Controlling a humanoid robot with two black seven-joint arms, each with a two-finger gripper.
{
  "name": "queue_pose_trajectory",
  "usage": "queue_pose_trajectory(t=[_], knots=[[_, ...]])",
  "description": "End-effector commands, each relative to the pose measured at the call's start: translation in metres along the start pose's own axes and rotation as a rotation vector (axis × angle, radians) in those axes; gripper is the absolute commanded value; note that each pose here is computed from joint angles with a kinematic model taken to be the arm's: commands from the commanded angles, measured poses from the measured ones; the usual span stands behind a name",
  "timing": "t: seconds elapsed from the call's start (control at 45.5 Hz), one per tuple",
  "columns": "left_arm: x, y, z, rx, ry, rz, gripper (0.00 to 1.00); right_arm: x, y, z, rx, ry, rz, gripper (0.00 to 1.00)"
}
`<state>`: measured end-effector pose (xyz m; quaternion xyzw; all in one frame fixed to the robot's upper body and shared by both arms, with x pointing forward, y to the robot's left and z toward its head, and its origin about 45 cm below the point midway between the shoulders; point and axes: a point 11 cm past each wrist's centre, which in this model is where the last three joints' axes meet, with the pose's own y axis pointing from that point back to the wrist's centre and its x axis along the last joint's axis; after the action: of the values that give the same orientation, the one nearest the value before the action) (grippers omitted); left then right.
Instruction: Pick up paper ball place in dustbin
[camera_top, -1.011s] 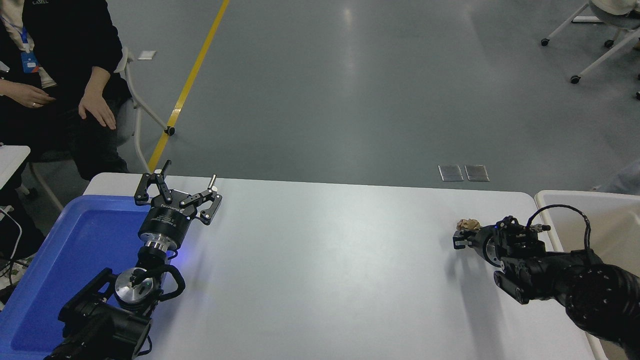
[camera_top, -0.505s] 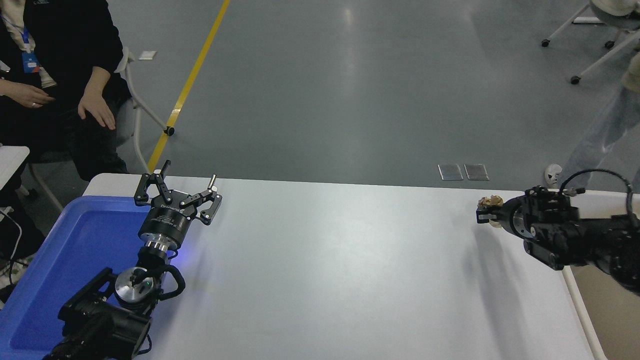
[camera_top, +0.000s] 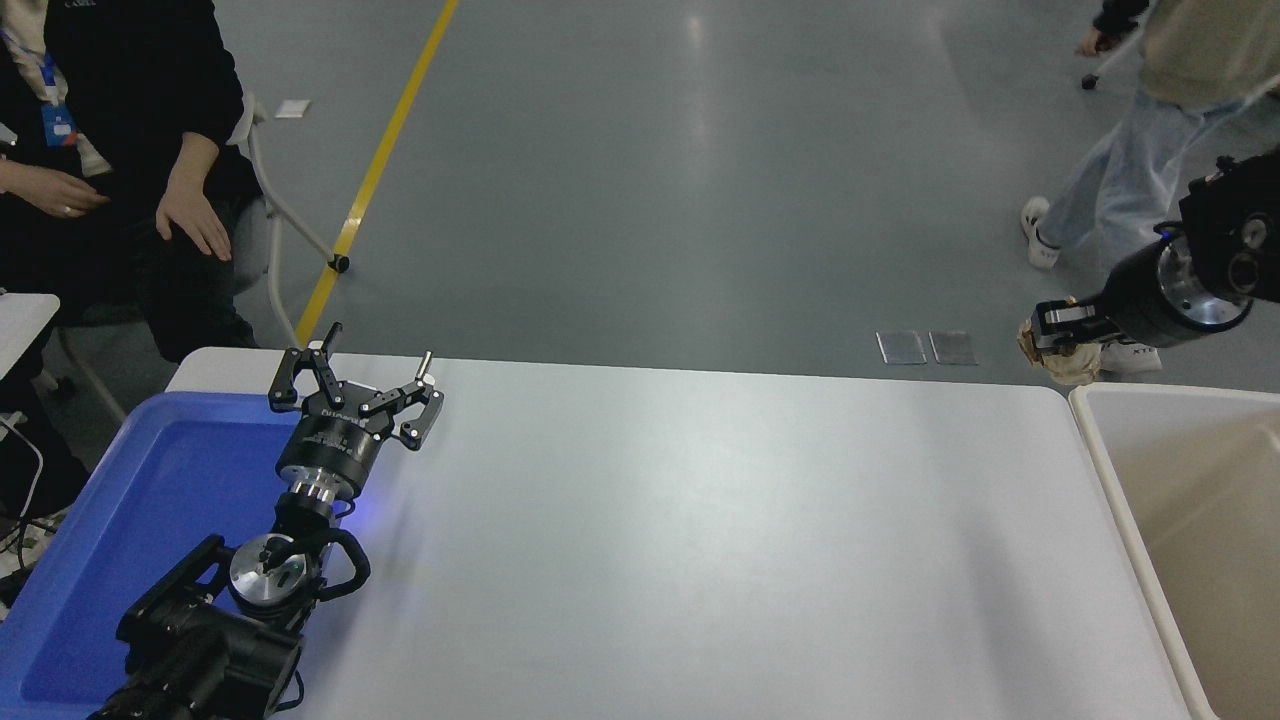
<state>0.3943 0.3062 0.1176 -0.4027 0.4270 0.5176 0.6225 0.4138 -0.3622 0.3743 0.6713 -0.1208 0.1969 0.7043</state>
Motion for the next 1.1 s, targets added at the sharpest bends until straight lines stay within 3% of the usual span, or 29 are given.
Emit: queue_pose_trajectory(t=[0.0, 0.154, 0.33, 0.418, 0.571, 0.725, 0.923, 1.077], knots=[[0.0, 0.0, 0.0, -0.002, 0.0, 0.001, 0.99, 0.025, 0.067, -0.008, -0.017, 0.033, 0.034, 0.0], [0.0, 0.0, 0.0, -0.001, 0.001, -0.001, 0.99, 0.027, 0.081, 0.036, -0.045, -0.094, 0.107, 0.0], [0.0, 0.0, 0.0, 0.0, 0.0, -0.002, 0.99, 0.012, 0.109, 0.146, -0.127, -0.402, 0.262, 0.0], [0.0, 0.0, 0.0, -0.002, 0.001, -0.001, 0.99, 0.005, 0.113, 0.196, -0.152, -0.581, 0.426, 0.0], [0.0, 0.0, 0.0, -0.002, 0.001, -0.001, 0.99, -0.015, 0.081, 0.265, -0.327, -0.776, 0.734, 0.0], [0.0, 0.0, 0.0, -0.002, 0.001, -0.001, 0.99, -0.039, 0.023, 0.28, -0.368, -0.956, 0.89, 0.0], [0.0, 0.0, 0.0, 0.0, 0.0, -0.002, 0.99, -0.106, -0.071, 0.272, -0.384, -1.257, 0.915, 0.0], [0.0, 0.0, 0.0, 0.0, 0.0, -0.001, 0.99, -0.171, -0.144, 0.24, -0.376, -1.451, 0.833, 0.0]])
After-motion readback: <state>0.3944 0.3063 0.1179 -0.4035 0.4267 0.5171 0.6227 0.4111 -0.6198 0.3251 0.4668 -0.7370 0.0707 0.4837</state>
